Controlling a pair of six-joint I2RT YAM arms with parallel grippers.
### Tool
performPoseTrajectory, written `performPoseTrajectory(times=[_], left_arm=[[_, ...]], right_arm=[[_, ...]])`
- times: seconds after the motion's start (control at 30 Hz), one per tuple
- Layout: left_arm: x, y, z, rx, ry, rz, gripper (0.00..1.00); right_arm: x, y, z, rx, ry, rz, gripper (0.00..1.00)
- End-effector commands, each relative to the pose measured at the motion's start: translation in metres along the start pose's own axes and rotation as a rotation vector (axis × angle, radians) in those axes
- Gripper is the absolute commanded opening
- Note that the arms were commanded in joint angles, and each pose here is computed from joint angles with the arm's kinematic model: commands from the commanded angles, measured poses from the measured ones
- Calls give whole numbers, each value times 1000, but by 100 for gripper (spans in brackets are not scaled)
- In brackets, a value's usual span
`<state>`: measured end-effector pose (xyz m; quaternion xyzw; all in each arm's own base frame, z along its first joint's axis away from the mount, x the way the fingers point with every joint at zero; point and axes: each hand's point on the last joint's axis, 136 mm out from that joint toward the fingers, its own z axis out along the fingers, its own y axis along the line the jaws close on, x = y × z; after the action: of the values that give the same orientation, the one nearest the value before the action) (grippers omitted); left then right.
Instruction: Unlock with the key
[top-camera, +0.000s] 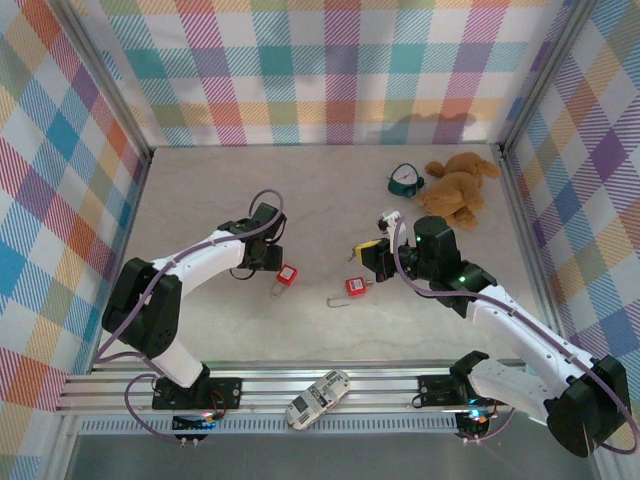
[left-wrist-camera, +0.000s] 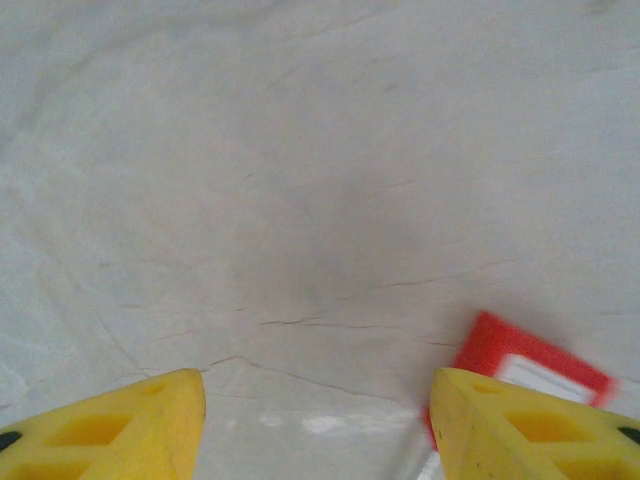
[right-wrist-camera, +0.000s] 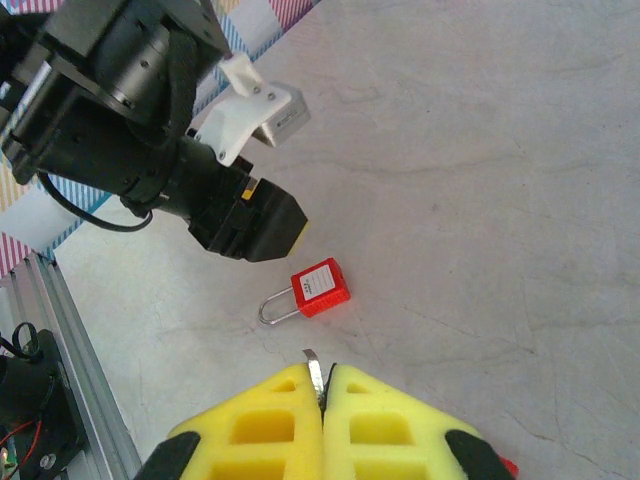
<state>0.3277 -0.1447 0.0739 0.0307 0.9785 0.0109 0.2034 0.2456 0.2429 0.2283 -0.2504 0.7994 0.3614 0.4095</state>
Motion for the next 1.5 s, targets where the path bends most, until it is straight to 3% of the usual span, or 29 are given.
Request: performPoseTrajectory(times=[0.0, 0.2, 0.67, 1.23, 1.47], left_arm=[[13, -24, -10, 60, 71, 105, 62], [34, -35, 2, 93, 212, 240, 61], [47, -48, 13, 124, 326, 307, 60], [39, -51, 33, 85, 336, 328, 55], [51, -46, 41, 58, 366, 331, 46]], right_arm=[[-9, 9, -4, -32, -37, -21, 3], [-6, 9, -1, -39, -34, -20, 4], [-6, 8, 0, -39, -35, -21, 4], [-4, 7, -1, -31, -32, -21, 4], [-4, 6, -2, -25, -34, -23, 4]])
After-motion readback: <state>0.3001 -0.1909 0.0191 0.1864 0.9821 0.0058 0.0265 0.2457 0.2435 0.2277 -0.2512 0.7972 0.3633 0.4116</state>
